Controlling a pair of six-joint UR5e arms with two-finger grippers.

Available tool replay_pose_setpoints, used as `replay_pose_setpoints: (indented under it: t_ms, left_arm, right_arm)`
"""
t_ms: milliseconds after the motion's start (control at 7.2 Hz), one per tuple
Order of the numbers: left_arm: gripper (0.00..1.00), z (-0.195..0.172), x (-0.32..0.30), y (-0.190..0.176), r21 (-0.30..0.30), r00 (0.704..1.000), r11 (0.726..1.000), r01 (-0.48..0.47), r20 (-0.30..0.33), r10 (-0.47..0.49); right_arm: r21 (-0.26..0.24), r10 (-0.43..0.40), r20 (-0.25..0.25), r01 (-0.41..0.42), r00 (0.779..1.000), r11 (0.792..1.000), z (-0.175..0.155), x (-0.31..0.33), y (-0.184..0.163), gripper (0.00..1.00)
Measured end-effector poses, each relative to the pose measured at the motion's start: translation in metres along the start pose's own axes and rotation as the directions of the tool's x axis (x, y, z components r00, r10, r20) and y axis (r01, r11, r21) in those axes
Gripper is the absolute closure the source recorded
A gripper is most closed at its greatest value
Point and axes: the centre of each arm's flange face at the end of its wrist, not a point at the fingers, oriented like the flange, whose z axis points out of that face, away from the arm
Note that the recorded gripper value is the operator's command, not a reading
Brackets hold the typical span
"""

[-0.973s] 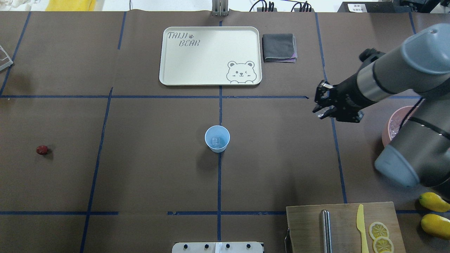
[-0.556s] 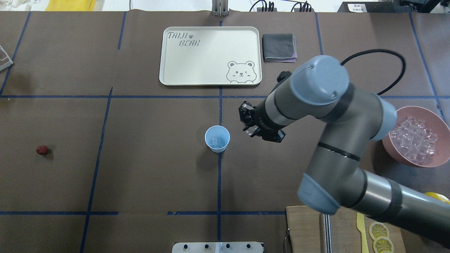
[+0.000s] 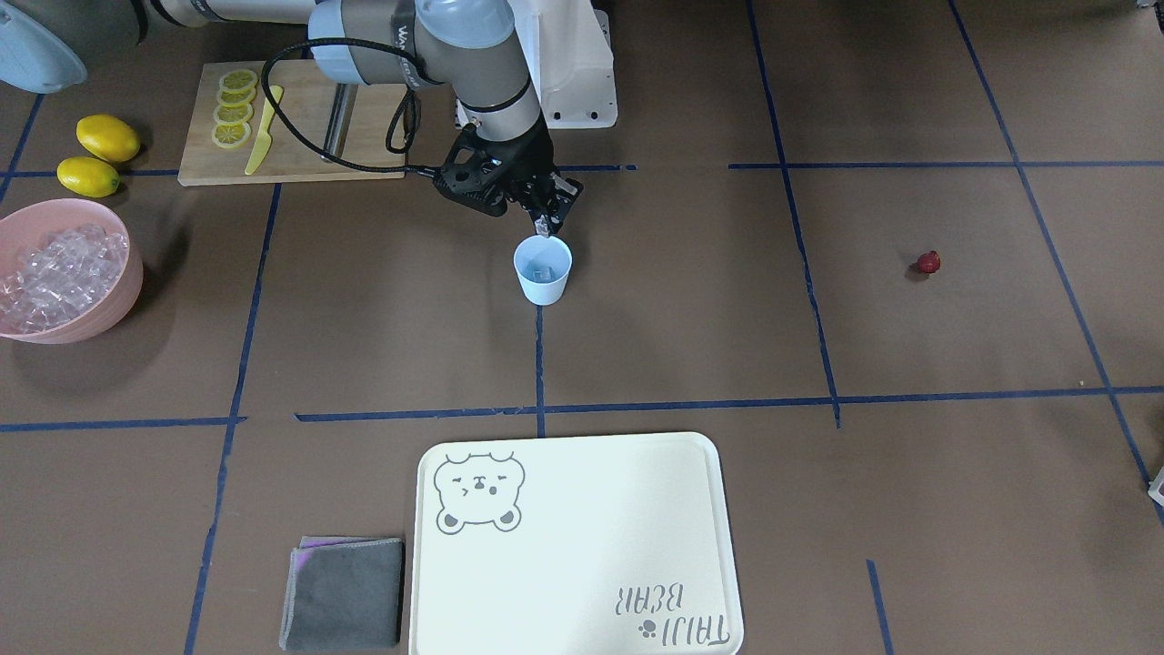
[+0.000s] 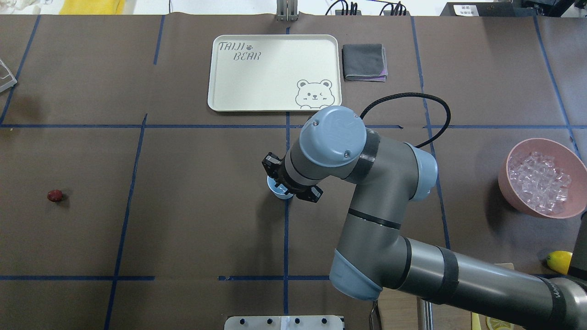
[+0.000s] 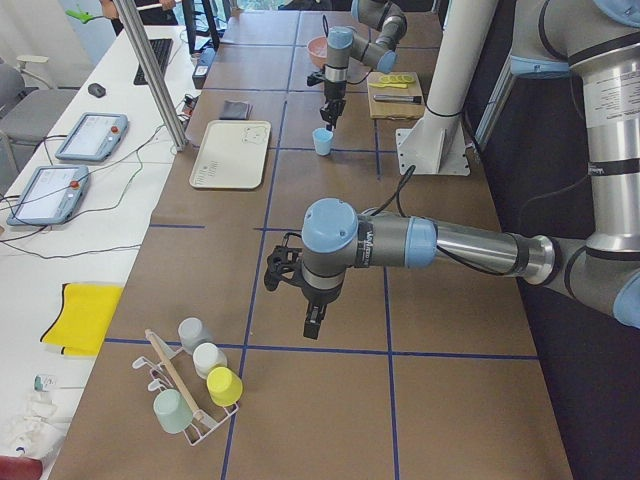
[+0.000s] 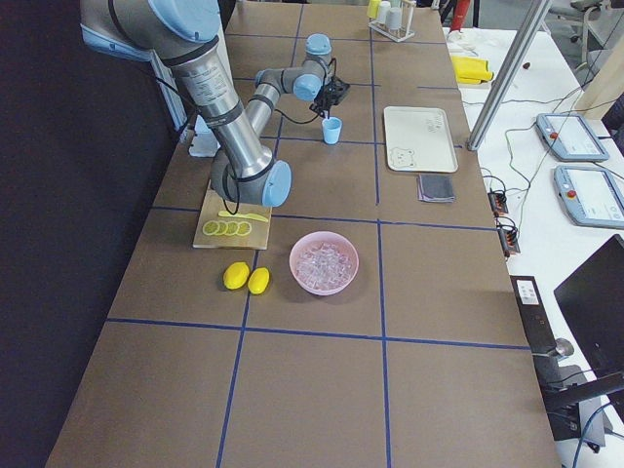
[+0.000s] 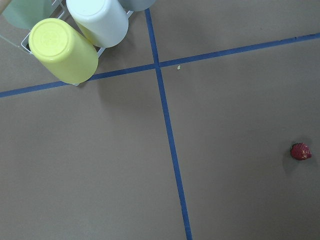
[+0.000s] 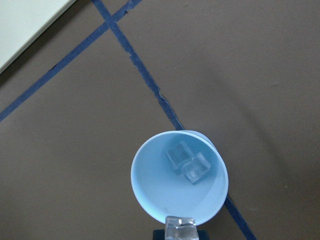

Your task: Put ice and strawberries in cup

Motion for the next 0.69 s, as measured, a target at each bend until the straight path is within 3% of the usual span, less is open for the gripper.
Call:
replay_pose_setpoints:
  t_ms: [278,417,556,695]
  left_arm:
    - [0.0,0.0009,-0.0009,0.0005,-0.002,1.0,1.0,0.002,0.0,-0.002]
    - [0.0,0.0012,-0.0011,0.0006,-0.003,1.0,1.0,0.003,0.0,-0.003]
    - [0.0,0.0013,-0.0012,0.0006,-0.003,1.0,1.0,0.003,0.0,-0.003]
    - [0.0,0.0015,-0.0015,0.0007,-0.004,1.0,1.0,0.004,0.0,-0.004]
  right_arm:
    - [0.037,-0.005,0.006,0.004,1.0,0.999,0.0038,-0.0027,-0.0033,0.95]
    - [0.057,-0.005,0.007,0.004,1.0,0.998,0.0068,-0.0028,-0.0061,0.82]
    - [0.07,-0.004,0.006,0.003,1.0,0.998,0.0096,-0.0032,-0.0076,0.44]
    - [0.076,-0.003,0.005,0.003,1.0,0.997,0.0111,-0.0033,-0.0083,0.28]
